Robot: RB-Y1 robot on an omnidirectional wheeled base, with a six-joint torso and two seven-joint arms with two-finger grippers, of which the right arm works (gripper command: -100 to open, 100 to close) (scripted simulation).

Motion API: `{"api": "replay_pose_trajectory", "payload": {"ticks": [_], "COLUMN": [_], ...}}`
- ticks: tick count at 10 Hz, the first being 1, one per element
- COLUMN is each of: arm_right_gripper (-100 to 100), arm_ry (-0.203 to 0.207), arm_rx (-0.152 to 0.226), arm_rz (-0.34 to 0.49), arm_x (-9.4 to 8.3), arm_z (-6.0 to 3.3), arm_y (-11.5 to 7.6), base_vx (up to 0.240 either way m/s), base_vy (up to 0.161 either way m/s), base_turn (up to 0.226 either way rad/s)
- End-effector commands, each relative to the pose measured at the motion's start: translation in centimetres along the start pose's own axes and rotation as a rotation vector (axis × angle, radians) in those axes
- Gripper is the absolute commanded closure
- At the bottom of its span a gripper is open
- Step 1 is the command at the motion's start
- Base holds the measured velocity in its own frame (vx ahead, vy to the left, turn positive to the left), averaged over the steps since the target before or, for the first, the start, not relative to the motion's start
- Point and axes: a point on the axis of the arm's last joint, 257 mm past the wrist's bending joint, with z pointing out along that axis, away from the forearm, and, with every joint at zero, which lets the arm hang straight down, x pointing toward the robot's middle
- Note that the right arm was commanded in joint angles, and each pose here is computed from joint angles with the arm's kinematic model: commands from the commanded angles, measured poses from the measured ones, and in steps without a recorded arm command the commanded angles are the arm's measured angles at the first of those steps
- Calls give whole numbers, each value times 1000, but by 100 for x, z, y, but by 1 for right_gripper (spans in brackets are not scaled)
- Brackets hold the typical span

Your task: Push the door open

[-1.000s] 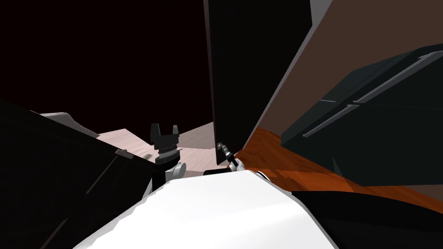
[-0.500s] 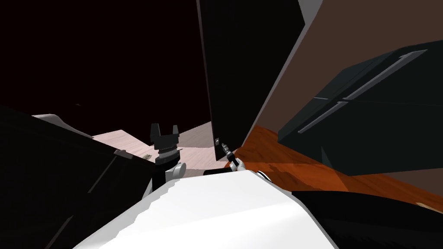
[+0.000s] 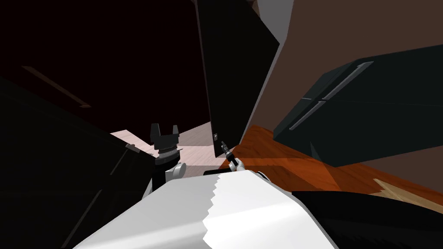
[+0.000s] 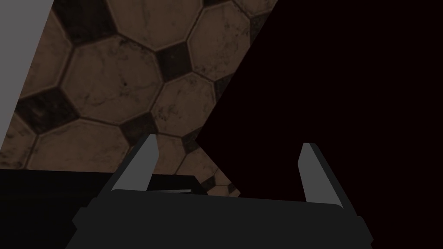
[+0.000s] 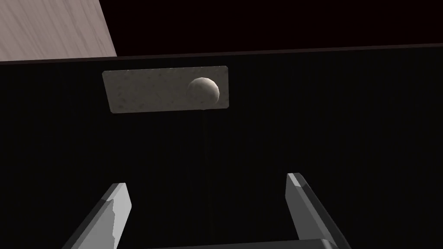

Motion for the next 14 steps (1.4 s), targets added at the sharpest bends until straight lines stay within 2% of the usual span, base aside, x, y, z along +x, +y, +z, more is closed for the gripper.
{"api": "replay_pose_trajectory", "payload": {"ticks": [1,10,11,14], "arm_right_gripper": [-100,-100,100,100], "arm_ry": [-5,-21,-21,-21], "arm_rx": [1,-7,-7,-7], "arm_rz": [-8,-10,-10,-10], "arm_x": [-48,-66,-66,-66], "arm_z": [-17,-20,-20,-20], "arm_y": [-7,6,6,6], "base_vx": [95,165,-13,-21], "base_vy": [69,78,-4,-10], "base_turn": [39,19,-9,6]}}
